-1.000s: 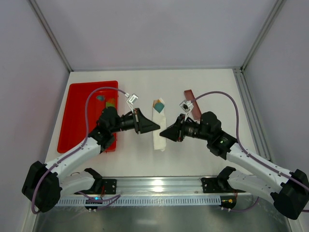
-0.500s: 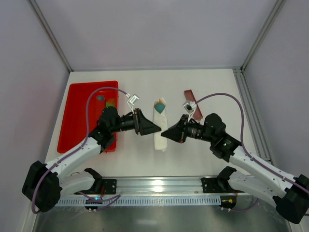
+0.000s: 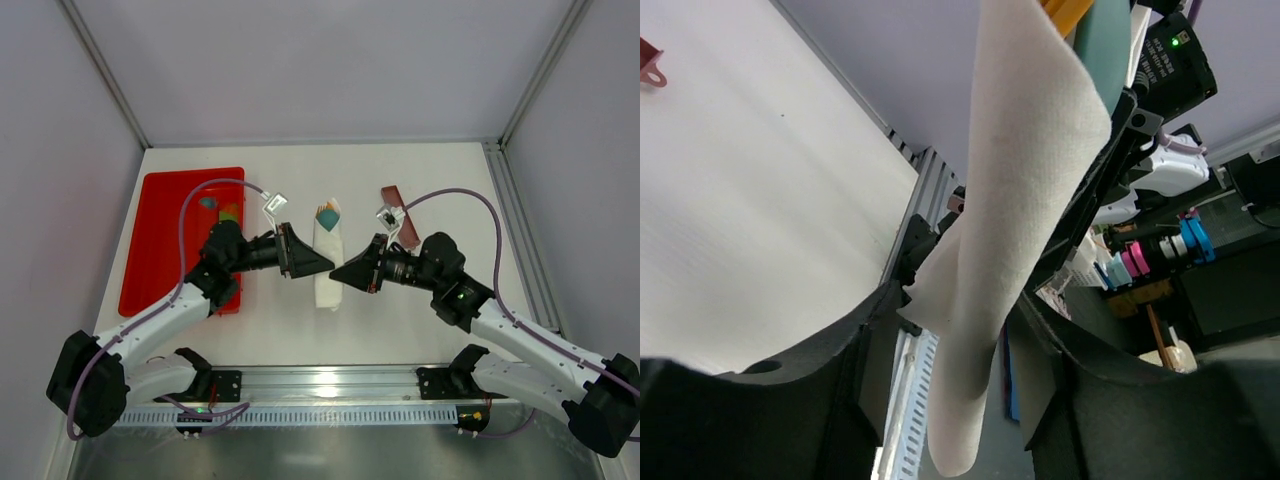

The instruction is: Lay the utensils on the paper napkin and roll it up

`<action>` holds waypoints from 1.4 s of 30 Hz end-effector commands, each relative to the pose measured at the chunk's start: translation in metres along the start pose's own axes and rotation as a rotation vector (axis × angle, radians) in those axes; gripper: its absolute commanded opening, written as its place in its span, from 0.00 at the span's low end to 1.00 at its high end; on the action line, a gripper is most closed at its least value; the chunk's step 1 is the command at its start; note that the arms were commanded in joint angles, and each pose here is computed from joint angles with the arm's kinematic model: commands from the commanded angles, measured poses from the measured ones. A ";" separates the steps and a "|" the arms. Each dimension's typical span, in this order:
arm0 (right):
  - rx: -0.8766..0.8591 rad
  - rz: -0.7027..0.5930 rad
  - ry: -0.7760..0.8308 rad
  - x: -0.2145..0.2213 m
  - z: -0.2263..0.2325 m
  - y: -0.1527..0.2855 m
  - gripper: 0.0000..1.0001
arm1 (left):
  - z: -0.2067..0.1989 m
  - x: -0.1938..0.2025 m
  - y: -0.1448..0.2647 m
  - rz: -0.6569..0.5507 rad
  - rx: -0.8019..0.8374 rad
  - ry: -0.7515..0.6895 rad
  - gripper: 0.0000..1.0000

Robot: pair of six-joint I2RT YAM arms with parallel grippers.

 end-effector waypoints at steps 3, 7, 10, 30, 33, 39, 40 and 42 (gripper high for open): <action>-0.048 -0.052 0.035 -0.016 0.011 -0.003 0.04 | -0.013 -0.002 -0.001 0.005 0.068 -0.025 0.41; -0.044 -0.046 0.033 -0.014 0.010 -0.004 0.04 | -0.013 -0.003 -0.002 0.002 0.067 -0.019 0.19; -0.035 -0.024 0.019 -0.008 0.006 -0.005 0.04 | -0.014 -0.004 -0.002 0.003 0.071 -0.017 0.06; 0.127 -0.081 0.094 -0.024 0.003 0.041 0.43 | 0.036 -0.089 0.056 0.059 -0.268 -0.122 0.00; 0.116 -0.090 0.110 -0.023 0.008 0.047 0.43 | 0.065 -0.135 0.095 -0.020 -0.384 -0.123 0.00; 0.093 -0.083 0.146 -0.014 0.019 0.065 0.43 | 0.163 -0.154 0.165 0.005 -0.752 0.045 0.00; 0.094 -0.073 0.151 -0.010 0.019 0.067 0.43 | 0.180 -0.155 0.174 0.021 -0.775 0.067 0.00; 0.093 -0.086 0.163 -0.011 0.024 0.074 0.43 | 0.189 -0.159 0.195 -0.013 -0.779 0.124 0.00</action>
Point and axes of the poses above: each gripper's point midway between its finger pads, its own y axis back along the fingers, its own z axis along the line the jaws close on, x = y × z, the point moved 1 cm from there along y, back along the fingers, and after that the axes turned 8 degrees about y, right-handed, at the moved point
